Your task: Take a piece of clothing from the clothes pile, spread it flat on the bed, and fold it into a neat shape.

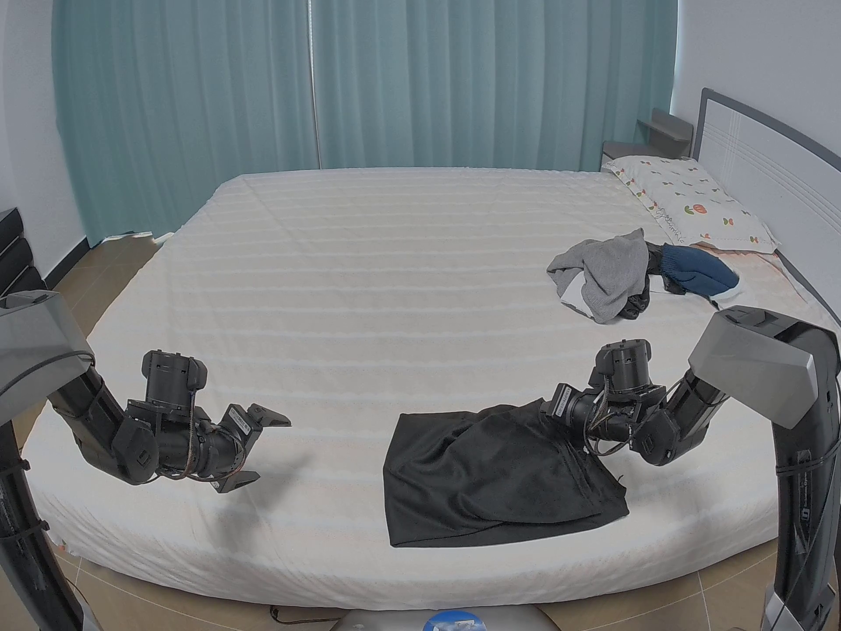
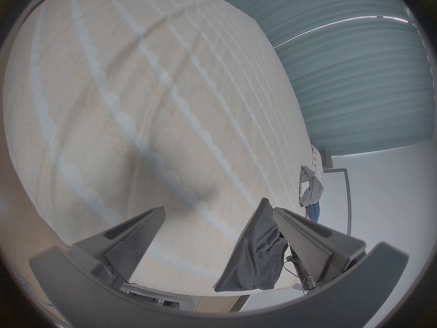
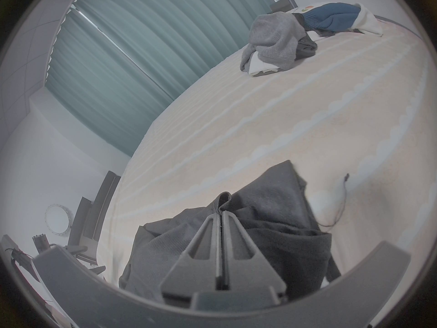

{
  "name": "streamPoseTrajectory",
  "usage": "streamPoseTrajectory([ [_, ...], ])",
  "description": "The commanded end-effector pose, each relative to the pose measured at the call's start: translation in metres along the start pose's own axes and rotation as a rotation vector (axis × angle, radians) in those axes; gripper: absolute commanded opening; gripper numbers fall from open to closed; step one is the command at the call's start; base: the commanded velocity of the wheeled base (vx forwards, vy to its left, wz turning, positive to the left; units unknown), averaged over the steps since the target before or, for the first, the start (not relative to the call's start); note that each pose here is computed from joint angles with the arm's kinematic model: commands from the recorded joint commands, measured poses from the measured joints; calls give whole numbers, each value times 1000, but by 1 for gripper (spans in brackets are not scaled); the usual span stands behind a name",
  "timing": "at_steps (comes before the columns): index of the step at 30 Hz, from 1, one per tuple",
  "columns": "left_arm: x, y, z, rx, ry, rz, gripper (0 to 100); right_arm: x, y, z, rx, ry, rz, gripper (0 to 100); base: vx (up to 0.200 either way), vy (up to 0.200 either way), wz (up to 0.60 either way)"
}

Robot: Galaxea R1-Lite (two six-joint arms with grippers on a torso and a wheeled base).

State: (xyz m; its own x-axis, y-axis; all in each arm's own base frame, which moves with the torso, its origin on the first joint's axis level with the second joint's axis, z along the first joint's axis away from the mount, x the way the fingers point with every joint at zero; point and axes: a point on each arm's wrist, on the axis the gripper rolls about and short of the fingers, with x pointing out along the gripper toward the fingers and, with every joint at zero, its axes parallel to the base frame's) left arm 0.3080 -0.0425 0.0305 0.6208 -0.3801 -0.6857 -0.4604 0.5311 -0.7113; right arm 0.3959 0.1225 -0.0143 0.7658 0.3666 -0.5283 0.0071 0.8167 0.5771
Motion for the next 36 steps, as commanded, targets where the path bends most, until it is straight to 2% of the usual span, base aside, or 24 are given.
streamPoseTrajectory([
  [1, 0, 0, 0, 1, 1, 1, 100, -14, -2, 13, 15, -32, -2, 0, 0, 0, 0],
  [8, 0, 1, 0, 0, 1, 2, 100, -22, -14, 27, 39, -68, -26, 0, 0, 0, 0],
  [20, 0, 0, 0, 2, 1, 1, 100, -14, -38, 32, 68, -71, -72, 0, 0, 0, 0],
  [26, 0, 0, 0, 0, 1, 2, 100, -17, -40, 36, 72, -84, -74, 0, 0, 0, 0],
  [27, 0, 0, 0, 0, 1, 2, 100, -17, -40, 36, 72, -84, -74, 100, 0, 0, 0],
  [31, 0, 0, 0, 0, 1, 2, 100, -21, -38, 33, 71, -78, -73, 100, 0, 0, 0],
  [36, 0, 0, 0, -1, 1, 2, 100, -50, -26, 34, 70, -53, -27, 100, 0, 0, 0],
])
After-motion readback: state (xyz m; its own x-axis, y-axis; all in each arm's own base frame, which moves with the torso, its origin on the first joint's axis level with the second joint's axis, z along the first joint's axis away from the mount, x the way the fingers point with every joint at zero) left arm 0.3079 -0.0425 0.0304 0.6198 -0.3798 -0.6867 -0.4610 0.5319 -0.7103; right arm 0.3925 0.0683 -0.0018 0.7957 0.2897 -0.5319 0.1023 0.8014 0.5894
